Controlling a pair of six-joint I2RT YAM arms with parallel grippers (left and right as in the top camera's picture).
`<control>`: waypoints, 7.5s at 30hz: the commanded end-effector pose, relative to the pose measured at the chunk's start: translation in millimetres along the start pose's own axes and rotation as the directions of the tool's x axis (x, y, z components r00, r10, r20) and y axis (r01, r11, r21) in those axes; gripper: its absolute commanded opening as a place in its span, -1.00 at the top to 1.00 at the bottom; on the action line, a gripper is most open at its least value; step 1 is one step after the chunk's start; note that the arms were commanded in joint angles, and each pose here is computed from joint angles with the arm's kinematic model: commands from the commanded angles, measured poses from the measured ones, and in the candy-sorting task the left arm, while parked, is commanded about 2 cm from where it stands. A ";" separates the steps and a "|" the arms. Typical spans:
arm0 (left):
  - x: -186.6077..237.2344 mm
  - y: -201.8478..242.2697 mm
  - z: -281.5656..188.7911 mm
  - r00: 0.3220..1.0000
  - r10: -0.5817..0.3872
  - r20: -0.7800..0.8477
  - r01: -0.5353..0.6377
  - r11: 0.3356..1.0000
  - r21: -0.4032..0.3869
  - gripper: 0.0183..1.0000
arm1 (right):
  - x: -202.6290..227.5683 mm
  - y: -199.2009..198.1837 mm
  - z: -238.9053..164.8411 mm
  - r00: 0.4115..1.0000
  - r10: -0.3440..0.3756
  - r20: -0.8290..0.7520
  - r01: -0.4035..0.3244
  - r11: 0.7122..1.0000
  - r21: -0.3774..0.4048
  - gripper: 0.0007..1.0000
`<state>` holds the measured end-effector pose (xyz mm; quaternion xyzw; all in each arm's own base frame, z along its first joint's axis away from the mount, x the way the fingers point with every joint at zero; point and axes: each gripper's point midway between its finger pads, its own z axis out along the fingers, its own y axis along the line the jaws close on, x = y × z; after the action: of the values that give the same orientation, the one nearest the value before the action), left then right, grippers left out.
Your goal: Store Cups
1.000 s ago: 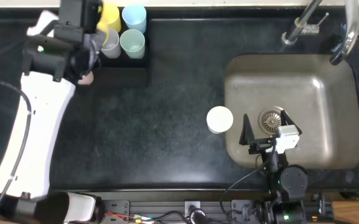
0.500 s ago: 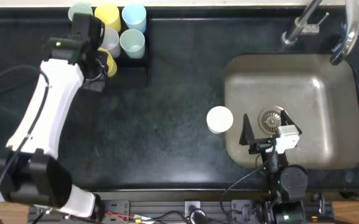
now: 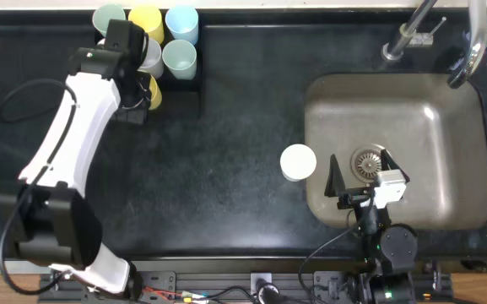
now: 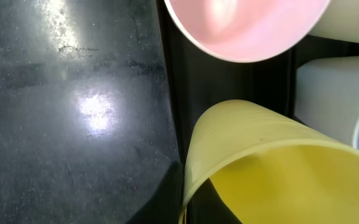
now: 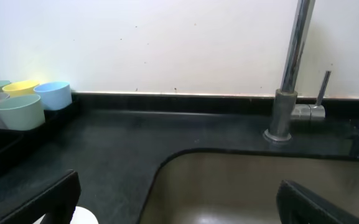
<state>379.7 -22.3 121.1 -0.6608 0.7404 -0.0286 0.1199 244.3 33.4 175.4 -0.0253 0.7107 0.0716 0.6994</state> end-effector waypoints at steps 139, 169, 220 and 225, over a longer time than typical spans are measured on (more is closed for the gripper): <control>-3.0 124.8 -59.9 0.247 0.274 0.930 -0.968 0.111 0.224 -1.00 | 3.3 -1.5 0.3 1.000 0.004 0.001 -0.004 1.000 0.008 -0.99; -3.0 124.8 -59.9 0.247 0.274 0.930 -0.968 0.111 0.224 -1.00 | 3.1 -1.5 0.3 1.000 0.004 0.002 -0.004 1.000 0.008 -1.00; -3.1 124.8 -60.0 0.247 0.273 0.930 -0.968 0.110 0.224 -1.00 | -42.3 52.9 13.3 0.288 -0.011 -0.958 -0.222 0.972 -0.078 -1.00; -3.0 124.8 -59.9 0.247 0.274 0.930 -0.968 0.111 0.224 -1.00 | -4.1 52.8 22.6 0.114 0.008 -0.993 -0.247 0.969 -0.021 -1.00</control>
<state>246.3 -6.5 154.1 -0.0362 0.7370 -0.0488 0.6732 252.6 79.3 183.5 -0.0645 0.9871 0.1373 0.0514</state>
